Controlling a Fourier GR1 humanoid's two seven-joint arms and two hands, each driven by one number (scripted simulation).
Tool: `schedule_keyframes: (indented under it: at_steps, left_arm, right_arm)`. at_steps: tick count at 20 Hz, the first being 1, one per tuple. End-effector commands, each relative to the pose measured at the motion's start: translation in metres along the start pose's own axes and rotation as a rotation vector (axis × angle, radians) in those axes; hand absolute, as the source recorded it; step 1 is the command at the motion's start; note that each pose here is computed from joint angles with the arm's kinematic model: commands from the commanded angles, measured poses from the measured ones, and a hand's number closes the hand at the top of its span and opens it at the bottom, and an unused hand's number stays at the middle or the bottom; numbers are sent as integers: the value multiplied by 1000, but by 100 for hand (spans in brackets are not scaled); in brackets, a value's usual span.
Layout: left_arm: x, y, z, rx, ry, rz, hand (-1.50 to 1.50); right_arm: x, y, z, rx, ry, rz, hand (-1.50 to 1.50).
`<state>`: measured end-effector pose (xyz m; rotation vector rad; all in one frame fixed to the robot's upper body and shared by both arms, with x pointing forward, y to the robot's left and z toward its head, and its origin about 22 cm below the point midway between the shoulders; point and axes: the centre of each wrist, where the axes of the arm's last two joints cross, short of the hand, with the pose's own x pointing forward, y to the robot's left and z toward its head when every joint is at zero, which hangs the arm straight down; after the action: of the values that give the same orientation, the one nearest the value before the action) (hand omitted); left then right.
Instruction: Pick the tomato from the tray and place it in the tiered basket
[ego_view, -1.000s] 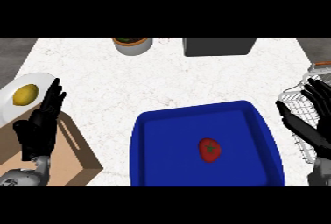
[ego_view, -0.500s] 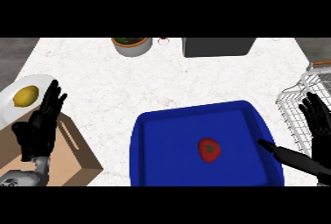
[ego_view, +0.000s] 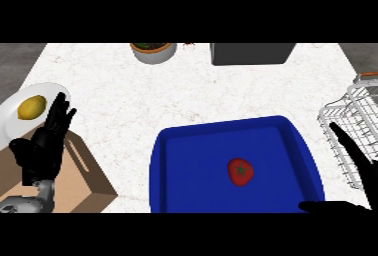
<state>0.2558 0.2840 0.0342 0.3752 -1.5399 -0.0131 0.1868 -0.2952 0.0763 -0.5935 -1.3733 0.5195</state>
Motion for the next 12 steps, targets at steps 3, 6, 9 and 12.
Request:
schedule_keyframes:
  at_steps: [3,6,9,12]
  left_arm:
    - [-51,-27,37,-104,222,37,0]
    - [-51,-36,39,-114,230,51,0]
    - [-51,-35,31,-103,223,29,0]
    - [-54,-40,39,-116,229,42,0]
  right_arm:
    - [37,4,11,-33,86,173,-150]
    - [48,12,14,-23,114,235,-150]
    - [62,28,16,-32,133,262,-150]
    - [65,41,16,-25,163,334,-150]
